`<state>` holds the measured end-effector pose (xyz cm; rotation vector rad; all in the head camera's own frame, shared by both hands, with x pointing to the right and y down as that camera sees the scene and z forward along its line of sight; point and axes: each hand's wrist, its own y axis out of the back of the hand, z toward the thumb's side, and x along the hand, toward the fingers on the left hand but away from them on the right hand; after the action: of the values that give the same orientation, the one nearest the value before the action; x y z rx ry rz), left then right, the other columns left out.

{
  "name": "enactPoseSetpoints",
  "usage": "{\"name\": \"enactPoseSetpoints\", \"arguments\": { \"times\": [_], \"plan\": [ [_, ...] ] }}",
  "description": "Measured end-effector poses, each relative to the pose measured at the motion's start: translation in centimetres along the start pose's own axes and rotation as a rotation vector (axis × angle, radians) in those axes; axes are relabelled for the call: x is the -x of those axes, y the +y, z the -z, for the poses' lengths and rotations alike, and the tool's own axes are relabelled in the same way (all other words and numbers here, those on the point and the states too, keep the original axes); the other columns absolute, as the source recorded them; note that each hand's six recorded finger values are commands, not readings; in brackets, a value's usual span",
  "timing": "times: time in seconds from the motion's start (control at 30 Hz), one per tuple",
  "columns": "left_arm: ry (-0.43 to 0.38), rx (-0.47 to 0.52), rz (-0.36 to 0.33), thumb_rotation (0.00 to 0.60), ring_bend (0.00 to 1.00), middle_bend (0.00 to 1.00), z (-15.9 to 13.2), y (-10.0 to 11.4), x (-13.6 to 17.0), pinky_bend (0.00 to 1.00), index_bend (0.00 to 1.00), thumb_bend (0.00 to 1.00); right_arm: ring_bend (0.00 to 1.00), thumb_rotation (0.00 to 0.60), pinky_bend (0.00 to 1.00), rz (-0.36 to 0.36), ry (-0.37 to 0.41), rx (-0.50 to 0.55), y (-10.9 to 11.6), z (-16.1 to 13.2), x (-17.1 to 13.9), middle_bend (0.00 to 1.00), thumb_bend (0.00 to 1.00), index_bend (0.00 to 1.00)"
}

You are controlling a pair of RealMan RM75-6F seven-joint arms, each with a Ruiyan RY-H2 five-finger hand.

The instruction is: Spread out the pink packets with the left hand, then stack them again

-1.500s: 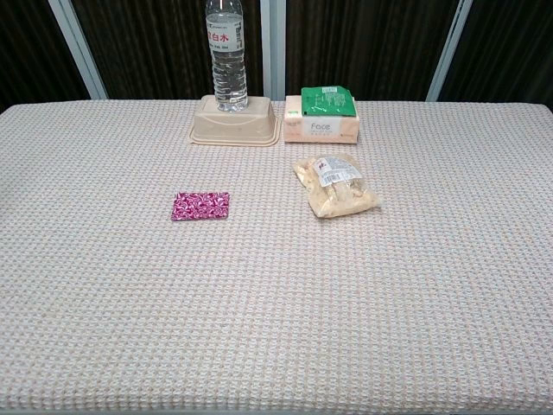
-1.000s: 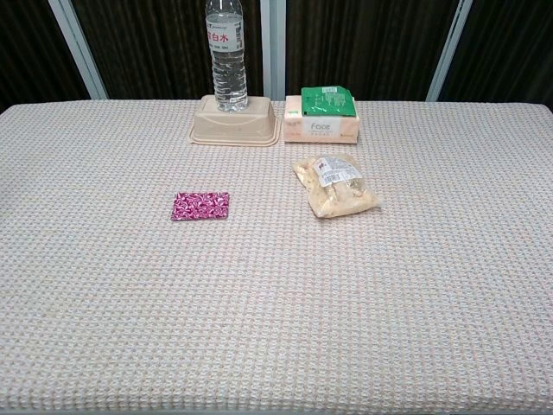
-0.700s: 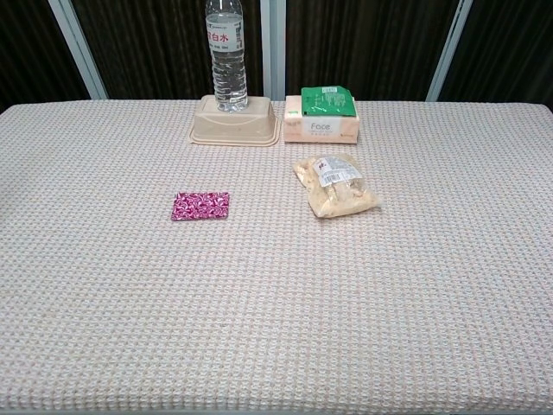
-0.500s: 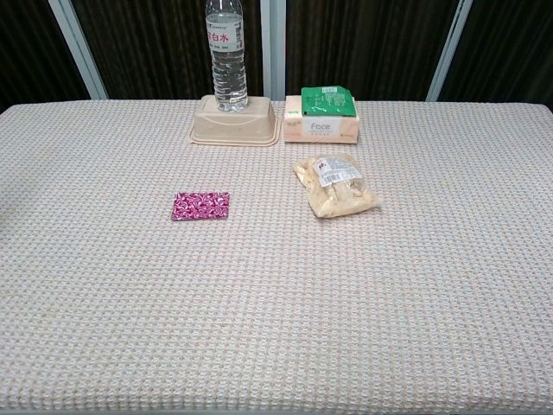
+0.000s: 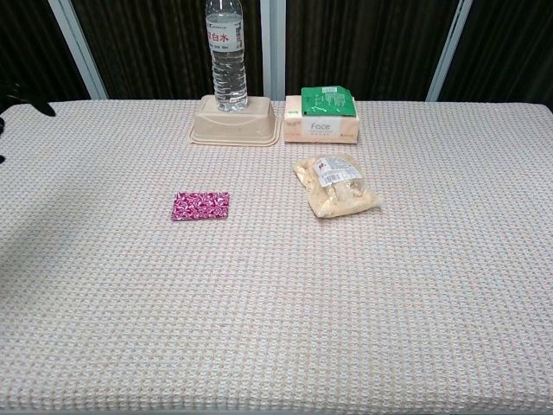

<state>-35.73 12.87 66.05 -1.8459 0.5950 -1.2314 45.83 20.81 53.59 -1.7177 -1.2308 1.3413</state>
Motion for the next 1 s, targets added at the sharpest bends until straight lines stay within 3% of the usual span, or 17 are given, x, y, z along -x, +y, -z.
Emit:
{"name": "enactPoseSetpoints", "arguments": {
  "times": [0.27, 0.57, 1.0],
  "plan": [
    [-0.087, -0.027, 0.135, 0.600, 0.87, 0.87, -3.2, -3.7, -5.2, 1.00, 0.27, 0.50, 0.00, 0.487, 0.00, -0.020, -0.006, -0.005, -0.6, 0.0, 0.6, 0.06, 0.06, 0.09],
    [-0.121, -0.051, 0.257, 0.600, 0.90, 0.92, -5.8, -6.8, -8.2, 1.00, 0.25, 0.51, 0.00, 0.492, 0.00, -0.034, -0.011, -0.011, -1.0, 0.1, 1.0, 0.06, 0.06, 0.09],
    [-0.100, -0.061, 0.322, 0.600, 0.91, 0.93, -8.0, -7.7, -12.6, 1.00, 0.25, 0.51, 0.00, 0.488, 0.00, -0.042, -0.027, -0.015, -1.1, 0.5, 1.1, 0.05, 0.06, 0.09]
  ]
}}
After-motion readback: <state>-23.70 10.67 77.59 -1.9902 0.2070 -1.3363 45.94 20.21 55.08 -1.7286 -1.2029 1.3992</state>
